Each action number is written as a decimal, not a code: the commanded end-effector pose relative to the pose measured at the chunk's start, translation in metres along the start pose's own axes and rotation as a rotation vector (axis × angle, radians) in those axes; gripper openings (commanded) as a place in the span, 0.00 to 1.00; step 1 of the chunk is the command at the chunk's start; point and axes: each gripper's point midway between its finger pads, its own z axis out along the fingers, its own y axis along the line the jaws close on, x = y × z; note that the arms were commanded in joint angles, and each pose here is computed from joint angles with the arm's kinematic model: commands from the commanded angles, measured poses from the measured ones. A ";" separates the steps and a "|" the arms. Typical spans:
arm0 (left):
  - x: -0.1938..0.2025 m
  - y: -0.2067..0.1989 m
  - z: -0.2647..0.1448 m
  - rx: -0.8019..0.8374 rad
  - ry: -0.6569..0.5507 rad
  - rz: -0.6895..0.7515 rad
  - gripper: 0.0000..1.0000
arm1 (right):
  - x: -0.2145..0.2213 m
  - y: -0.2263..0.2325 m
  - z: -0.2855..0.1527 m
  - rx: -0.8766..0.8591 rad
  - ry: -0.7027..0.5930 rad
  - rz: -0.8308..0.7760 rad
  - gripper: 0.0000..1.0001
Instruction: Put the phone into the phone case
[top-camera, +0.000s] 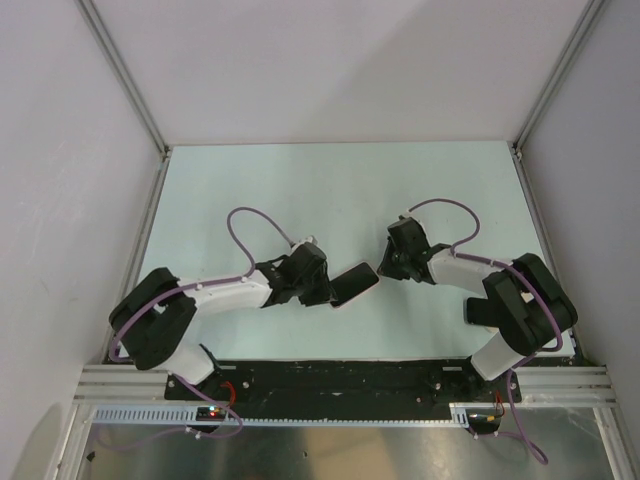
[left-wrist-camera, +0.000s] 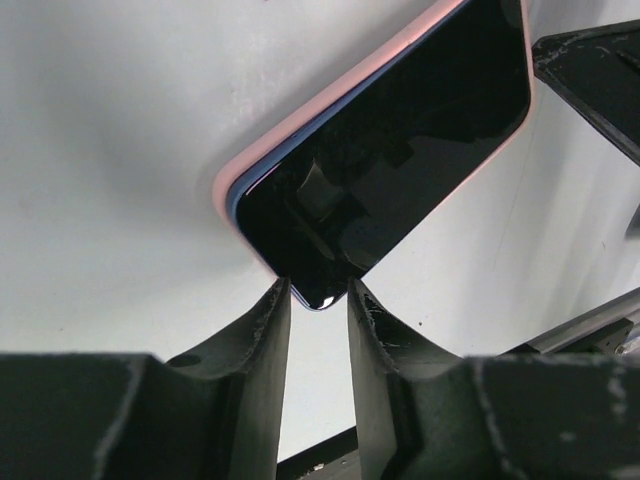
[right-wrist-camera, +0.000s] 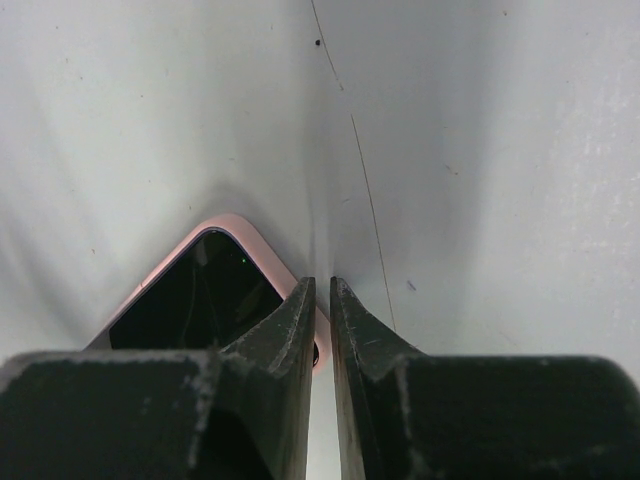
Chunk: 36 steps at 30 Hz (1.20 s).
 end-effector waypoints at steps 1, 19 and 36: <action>-0.008 0.001 -0.009 0.001 -0.080 -0.085 0.32 | 0.020 0.013 -0.003 -0.039 0.054 -0.019 0.17; -0.014 0.018 -0.031 -0.097 -0.223 -0.232 0.30 | 0.040 0.019 -0.001 -0.039 0.077 -0.040 0.16; -0.004 0.023 -0.027 -0.157 -0.201 -0.242 0.31 | 0.045 0.021 0.001 -0.042 0.087 -0.041 0.15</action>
